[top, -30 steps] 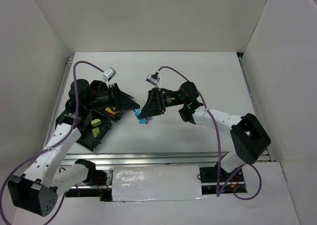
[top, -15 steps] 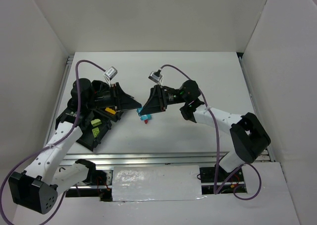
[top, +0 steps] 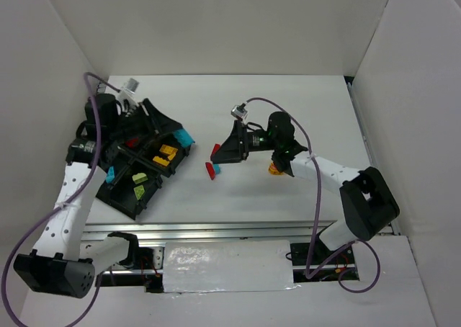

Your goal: Sort the legos into containers by color

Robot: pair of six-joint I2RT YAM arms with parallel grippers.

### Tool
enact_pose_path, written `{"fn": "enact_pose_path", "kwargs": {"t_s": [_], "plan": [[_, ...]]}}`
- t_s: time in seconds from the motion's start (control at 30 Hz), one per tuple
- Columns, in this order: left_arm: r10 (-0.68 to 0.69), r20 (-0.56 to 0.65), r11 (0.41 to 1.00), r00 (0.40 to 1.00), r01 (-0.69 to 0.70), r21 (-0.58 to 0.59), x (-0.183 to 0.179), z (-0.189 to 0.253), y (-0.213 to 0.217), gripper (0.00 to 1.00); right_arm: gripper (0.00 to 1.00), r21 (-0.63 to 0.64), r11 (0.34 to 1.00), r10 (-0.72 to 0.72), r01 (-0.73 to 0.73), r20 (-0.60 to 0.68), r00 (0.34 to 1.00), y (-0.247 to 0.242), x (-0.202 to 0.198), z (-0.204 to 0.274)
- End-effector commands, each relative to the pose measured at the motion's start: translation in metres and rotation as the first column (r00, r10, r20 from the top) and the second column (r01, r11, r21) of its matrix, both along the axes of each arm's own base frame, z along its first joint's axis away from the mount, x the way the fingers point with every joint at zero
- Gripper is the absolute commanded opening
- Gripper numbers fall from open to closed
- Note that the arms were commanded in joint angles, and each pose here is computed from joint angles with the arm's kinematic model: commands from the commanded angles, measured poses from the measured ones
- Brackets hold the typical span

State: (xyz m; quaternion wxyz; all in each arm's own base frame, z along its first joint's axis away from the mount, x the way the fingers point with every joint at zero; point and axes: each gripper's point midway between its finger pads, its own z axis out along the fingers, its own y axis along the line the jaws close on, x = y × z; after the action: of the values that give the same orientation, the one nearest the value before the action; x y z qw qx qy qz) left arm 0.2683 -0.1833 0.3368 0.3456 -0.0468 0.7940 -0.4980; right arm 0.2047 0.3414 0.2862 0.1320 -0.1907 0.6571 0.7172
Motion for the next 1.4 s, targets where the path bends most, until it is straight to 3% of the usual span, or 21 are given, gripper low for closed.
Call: {"fn": "enact_pose_path", "kwargs": {"t_s": [0.0, 0.03, 0.07, 0.1, 0.2, 0.27, 0.3, 0.37, 0.6, 0.77, 0.87, 0.97, 1.13, 1.17, 1.27, 1.37], "plan": [[0.444, -0.144, 0.85, 0.884, -0.365, 0.379, 0.025, -0.066, 0.109, 0.0, 1.0, -0.236, 0.96, -0.158, 0.148, -0.024, 0.987, -0.022, 0.017, -0.055], [0.539, -0.156, 0.786, 0.828, -0.428, 0.447, 0.027, -0.07, 0.136, 0.0, 1.0, -0.28, 0.941, -0.193, 0.188, 0.01, 0.981, -0.025, 0.023, -0.058], [0.696, -0.158, 0.641, 0.7, -0.507, 0.576, 0.017, -0.087, 0.184, 0.0, 1.0, -0.348, 0.898, -0.255, 0.27, 0.09, 0.963, -0.03, 0.035, -0.072], [0.765, -0.153, 0.564, 0.626, -0.536, 0.628, 0.012, -0.092, 0.206, 0.0, 1.0, -0.43, 0.861, -0.273, 0.273, 0.063, 0.96, -0.037, 0.031, -0.084], [0.919, -0.1, 0.329, 0.381, -0.602, 0.727, -0.012, -0.105, 0.27, 0.0, 1.0, -0.5, 0.81, -0.306, 0.307, 0.088, 0.948, -0.049, 0.031, -0.098], [0.952, -0.095, 0.263, 0.291, -0.619, 0.74, -0.02, -0.115, 0.288, 0.0, 1.0, -0.513, 0.804, -0.3, 0.3, 0.084, 0.95, -0.052, 0.026, -0.105], [0.972, -0.07, 0.2, 0.226, -0.629, 0.751, -0.024, -0.119, 0.303, 0.0, 1.0, -0.512, 0.807, -0.297, 0.294, 0.079, 0.952, -0.053, 0.022, -0.107], [0.984, -0.051, 0.153, 0.172, -0.653, 0.742, -0.019, -0.124, 0.317, 0.0, 1.0, -0.507, 0.813, -0.289, 0.286, 0.074, 0.954, -0.054, 0.019, -0.108], [0.981, -0.067, 0.17, 0.18, -0.653, 0.738, 0.017, -0.154, 0.333, 0.18, 1.0, -0.517, 0.821, -0.252, 0.243, 0.053, 0.966, -0.055, 0.009, -0.114], [0.971, -0.11, 0.223, 0.211, -0.646, 0.73, 0.034, -0.174, 0.331, 0.28, 1.0, -0.529, 0.817, -0.233, 0.231, 0.065, 0.97, -0.055, 0.011, -0.112], [0.966, -0.124, 0.243, 0.226, -0.636, 0.733, 0.04, -0.18, 0.331, 0.45, 1.0, -0.529, 0.82, -0.221, 0.22, 0.062, 0.973, -0.053, 0.012, -0.111], [0.964, -0.132, 0.25, 0.229, -0.626, 0.739, 0.04, -0.184, 0.33, 0.69, 1.0, -0.523, 0.826, -0.213, 0.21, 0.055, 0.975, -0.051, 0.014, -0.11], [0.965, -0.122, 0.247, 0.234, -0.636, 0.731, 0.036, -0.174, 0.329, 0.86, 1.0, -0.553, 0.803, -0.238, 0.223, 0.045, 0.97, -0.05, 0.021, -0.117], [0.963, -0.122, 0.252, 0.241, -0.64, 0.726, 0.036, -0.17, 0.327, 0.93, 1.0, -0.583, 0.772, -0.272, 0.253, 0.055, 0.961, -0.053, 0.028, -0.123], [0.957, -0.112, 0.266, 0.268, -0.651, 0.711, 0.032, -0.155, 0.322, 0.95, 1.0, -0.647, 0.696, -0.344, 0.311, 0.078, 0.936, -0.059, 0.04, -0.131], [0.924, -0.11, 0.343, 0.366, -0.666, 0.662, 0.028, -0.132, 0.304, 0.98, 0.99, -0.735, 0.489, -0.49, 0.47, 0.215, 0.845, -0.079, 0.072, -0.144]]}}
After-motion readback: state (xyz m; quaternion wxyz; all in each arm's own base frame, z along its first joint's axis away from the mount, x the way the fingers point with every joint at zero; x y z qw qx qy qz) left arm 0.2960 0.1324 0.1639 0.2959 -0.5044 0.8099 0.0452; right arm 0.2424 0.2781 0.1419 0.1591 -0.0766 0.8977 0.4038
